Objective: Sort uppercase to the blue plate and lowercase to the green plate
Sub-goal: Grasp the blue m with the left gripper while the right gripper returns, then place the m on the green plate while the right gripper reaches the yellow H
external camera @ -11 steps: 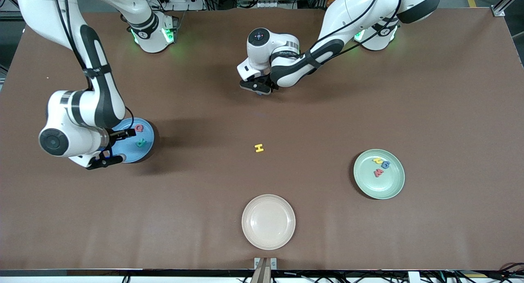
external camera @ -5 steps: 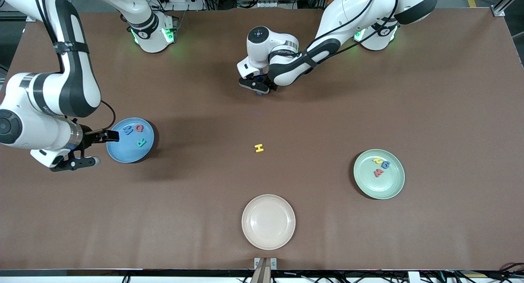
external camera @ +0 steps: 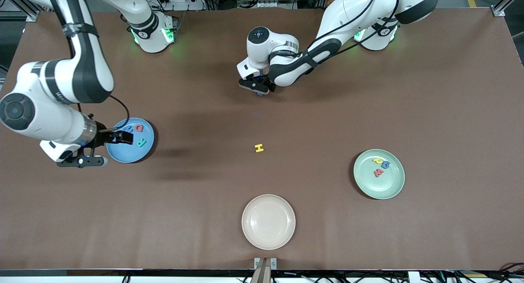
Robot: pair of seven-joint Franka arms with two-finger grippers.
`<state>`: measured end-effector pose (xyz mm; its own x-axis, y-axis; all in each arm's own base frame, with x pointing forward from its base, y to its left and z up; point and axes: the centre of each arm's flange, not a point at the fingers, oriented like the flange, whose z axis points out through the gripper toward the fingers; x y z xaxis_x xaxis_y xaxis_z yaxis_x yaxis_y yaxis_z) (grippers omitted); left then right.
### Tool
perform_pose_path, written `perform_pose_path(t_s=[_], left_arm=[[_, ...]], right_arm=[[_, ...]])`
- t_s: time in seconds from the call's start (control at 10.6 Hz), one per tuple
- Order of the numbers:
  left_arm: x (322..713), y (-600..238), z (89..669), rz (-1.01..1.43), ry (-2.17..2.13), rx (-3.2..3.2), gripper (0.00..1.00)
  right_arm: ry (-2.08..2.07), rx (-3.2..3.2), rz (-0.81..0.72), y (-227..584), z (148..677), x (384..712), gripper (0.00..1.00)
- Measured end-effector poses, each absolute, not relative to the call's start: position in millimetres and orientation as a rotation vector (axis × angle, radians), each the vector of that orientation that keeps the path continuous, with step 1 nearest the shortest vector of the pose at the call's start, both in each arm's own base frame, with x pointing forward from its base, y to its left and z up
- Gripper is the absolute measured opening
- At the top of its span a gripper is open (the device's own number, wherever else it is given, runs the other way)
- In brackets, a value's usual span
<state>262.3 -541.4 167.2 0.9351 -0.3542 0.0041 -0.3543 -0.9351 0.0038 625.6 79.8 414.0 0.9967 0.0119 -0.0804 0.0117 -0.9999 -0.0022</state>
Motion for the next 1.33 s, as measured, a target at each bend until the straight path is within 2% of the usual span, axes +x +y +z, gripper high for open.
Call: perform_pose_path(t_s=[0.19,0.47,0.66,0.95,1.14,1.33], left_arm=[[272.3,-539.1,167.6,0.014,-0.539,3.089,0.34],[306.0,-528.6,177.7,0.063,-0.456,3.098,0.34],[327.7,-521.4,195.4,0.125,-0.408,3.097,0.34],[361.3,-505.2,228.0,0.231,-0.341,3.096,0.34],[405.9,-464.8,244.7,0.256,-0.383,3.109,0.34],[458.0,-396.8,247.1,0.248,-0.478,3.137,0.34]], right_arm=[[0.027,-3.117,0.023,126.0,391.4,625.9,1.00],[0.110,-3.096,-0.077,203.7,322.5,625.4,1.00],[0.191,-3.081,-0.110,247.3,280.2,618.5,1.00],[0.336,-3.028,-0.111,311.4,244.1,595.1,1.00],[0.312,-3.015,-0.107,344.2,233.5,580.6,1.00],[0.227,-2.991,-0.186,370.8,225.3,571.0,1.00]])
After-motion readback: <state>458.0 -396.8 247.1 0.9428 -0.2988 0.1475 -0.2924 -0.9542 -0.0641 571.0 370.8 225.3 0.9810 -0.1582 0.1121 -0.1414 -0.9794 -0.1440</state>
